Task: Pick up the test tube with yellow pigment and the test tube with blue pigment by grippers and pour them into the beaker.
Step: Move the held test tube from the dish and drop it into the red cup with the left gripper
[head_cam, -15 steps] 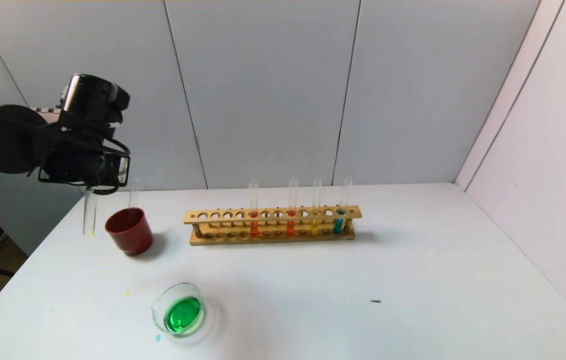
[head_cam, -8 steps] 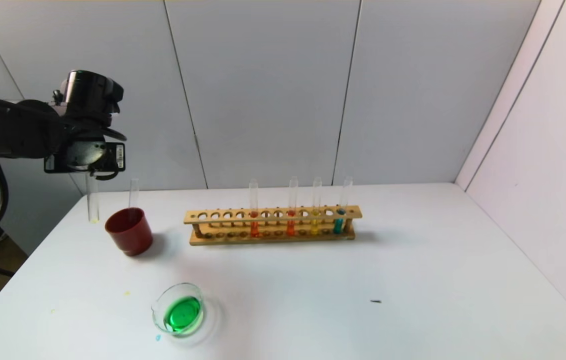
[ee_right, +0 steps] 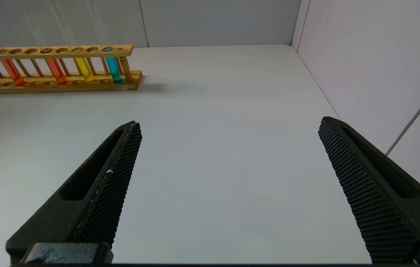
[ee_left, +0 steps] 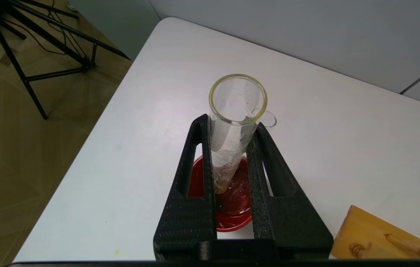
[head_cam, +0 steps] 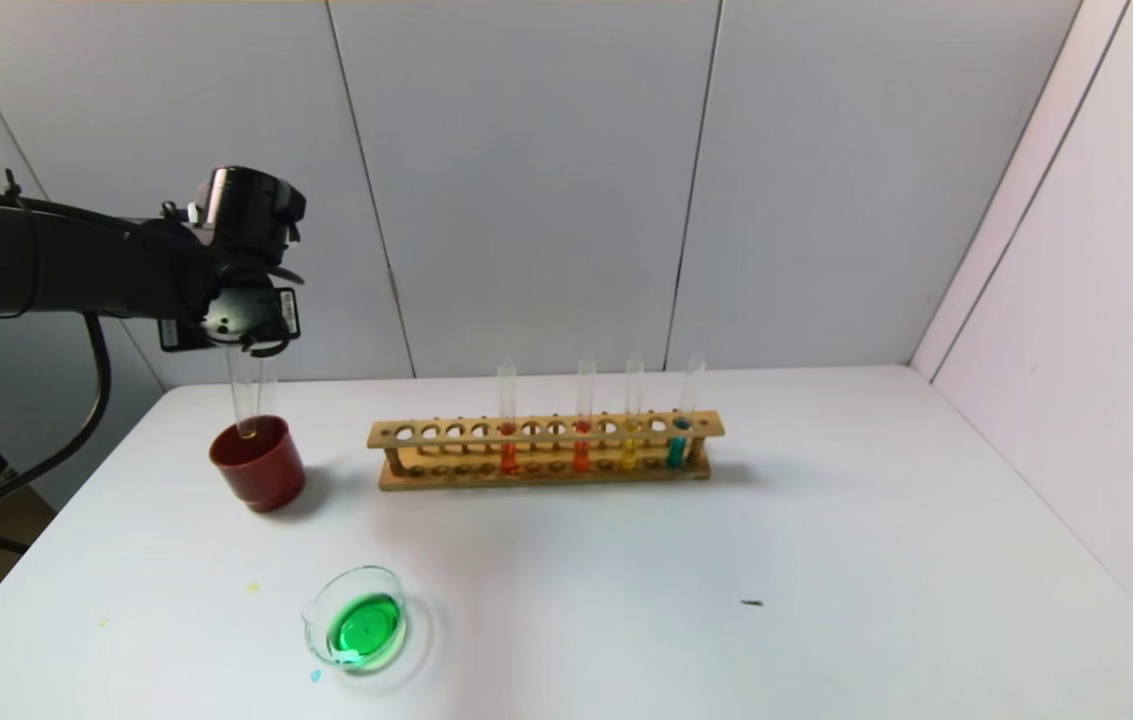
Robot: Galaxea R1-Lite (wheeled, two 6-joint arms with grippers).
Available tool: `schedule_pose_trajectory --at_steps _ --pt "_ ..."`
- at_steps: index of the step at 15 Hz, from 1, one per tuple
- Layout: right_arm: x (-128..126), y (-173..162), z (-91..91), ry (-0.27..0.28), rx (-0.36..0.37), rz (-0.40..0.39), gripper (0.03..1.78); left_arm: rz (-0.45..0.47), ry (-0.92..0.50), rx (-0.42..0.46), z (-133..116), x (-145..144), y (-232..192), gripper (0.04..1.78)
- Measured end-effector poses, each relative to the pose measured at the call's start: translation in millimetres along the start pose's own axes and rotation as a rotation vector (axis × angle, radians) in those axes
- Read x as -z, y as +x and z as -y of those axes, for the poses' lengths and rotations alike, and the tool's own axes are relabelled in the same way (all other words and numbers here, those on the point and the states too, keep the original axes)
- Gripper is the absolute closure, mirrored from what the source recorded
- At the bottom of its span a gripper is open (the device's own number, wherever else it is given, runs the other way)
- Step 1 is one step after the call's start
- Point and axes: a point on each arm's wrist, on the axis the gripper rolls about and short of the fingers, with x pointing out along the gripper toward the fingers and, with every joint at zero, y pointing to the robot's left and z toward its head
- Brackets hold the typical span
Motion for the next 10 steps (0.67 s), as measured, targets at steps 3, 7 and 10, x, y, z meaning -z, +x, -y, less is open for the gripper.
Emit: schedule_pose_trajectory --at_steps 3,7,10 --pt "0.0 0.0 0.0 0.0 0.0 0.0 0.07 -0.012 -0.023 0.007 9.9 7.0 3.2 1.52" --pt "0.0 0.0 0.0 0.0 0.0 0.0 0.07 -0.028 -0.021 0.004 11.1 12.1 7.7 1.52" --pt "0.0 0.0 0.0 0.0 0.0 0.0 0.07 -0.056 -0.013 -0.002 9.4 21.3 8.0 1.52"
